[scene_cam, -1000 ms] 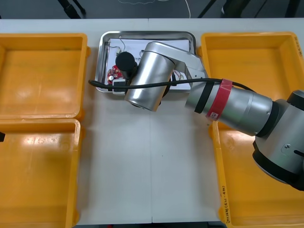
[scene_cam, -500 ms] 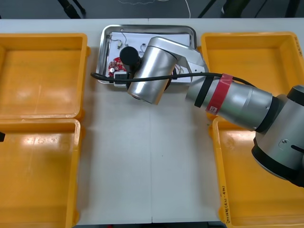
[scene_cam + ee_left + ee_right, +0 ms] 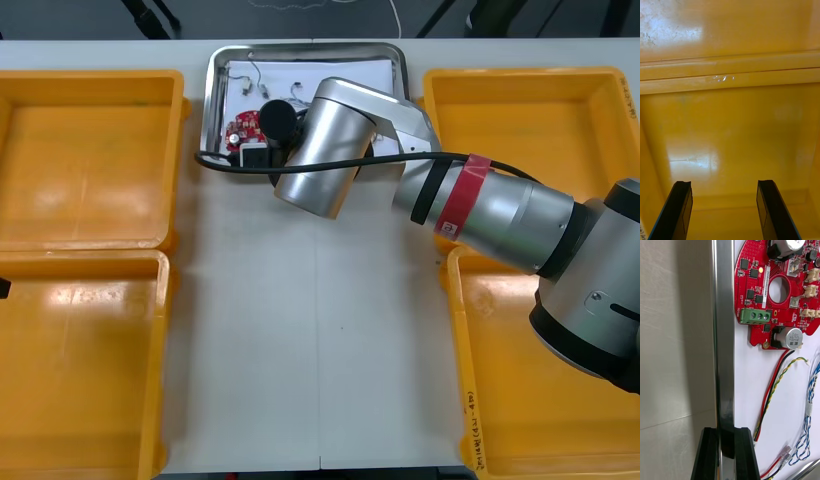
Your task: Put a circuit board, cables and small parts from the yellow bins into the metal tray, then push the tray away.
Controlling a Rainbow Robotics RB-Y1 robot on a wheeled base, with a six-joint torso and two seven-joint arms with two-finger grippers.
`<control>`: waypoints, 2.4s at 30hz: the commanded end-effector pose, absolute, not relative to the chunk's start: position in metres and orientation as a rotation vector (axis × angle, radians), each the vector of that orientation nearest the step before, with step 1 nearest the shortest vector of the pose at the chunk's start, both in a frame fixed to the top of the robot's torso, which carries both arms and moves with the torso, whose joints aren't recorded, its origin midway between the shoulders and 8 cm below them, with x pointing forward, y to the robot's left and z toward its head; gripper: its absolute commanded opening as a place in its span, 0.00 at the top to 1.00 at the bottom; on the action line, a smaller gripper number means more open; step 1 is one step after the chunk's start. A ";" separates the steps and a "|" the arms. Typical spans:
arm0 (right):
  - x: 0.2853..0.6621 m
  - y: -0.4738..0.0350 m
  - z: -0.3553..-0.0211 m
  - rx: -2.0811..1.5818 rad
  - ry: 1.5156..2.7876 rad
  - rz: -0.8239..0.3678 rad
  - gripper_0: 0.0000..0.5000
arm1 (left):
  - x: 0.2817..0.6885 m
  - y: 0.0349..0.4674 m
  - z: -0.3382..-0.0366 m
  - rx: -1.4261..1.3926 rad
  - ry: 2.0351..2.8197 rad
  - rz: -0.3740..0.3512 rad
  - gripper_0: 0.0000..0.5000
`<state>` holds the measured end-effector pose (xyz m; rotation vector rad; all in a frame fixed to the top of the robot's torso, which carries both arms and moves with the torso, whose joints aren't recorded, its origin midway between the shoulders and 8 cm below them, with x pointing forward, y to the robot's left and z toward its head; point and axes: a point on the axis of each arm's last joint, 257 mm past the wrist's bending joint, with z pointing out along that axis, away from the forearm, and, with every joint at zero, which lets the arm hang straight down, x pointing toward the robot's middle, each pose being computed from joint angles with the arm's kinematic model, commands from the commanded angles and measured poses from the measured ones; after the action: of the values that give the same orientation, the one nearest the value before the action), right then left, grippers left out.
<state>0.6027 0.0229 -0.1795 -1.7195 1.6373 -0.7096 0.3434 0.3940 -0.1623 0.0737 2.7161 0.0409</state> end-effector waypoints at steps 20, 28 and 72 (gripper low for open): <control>0.624 0.048 -0.128 -1.674 1.498 -0.749 1.00 | 0.338 0.408 -0.149 0.132 2.700 0.121 0.00; 0.624 0.047 -0.129 -1.680 1.494 -0.754 0.55 | 0.338 0.408 -0.149 0.132 2.700 0.121 0.00; 0.553 0.012 -0.105 -1.698 1.790 -0.436 0.00 | 0.338 0.408 -0.149 0.132 2.700 0.121 0.00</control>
<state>0.5525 0.0122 -0.1468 -1.8006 1.7851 -0.4796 0.3434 0.3940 -0.1623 0.0737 2.7161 0.0409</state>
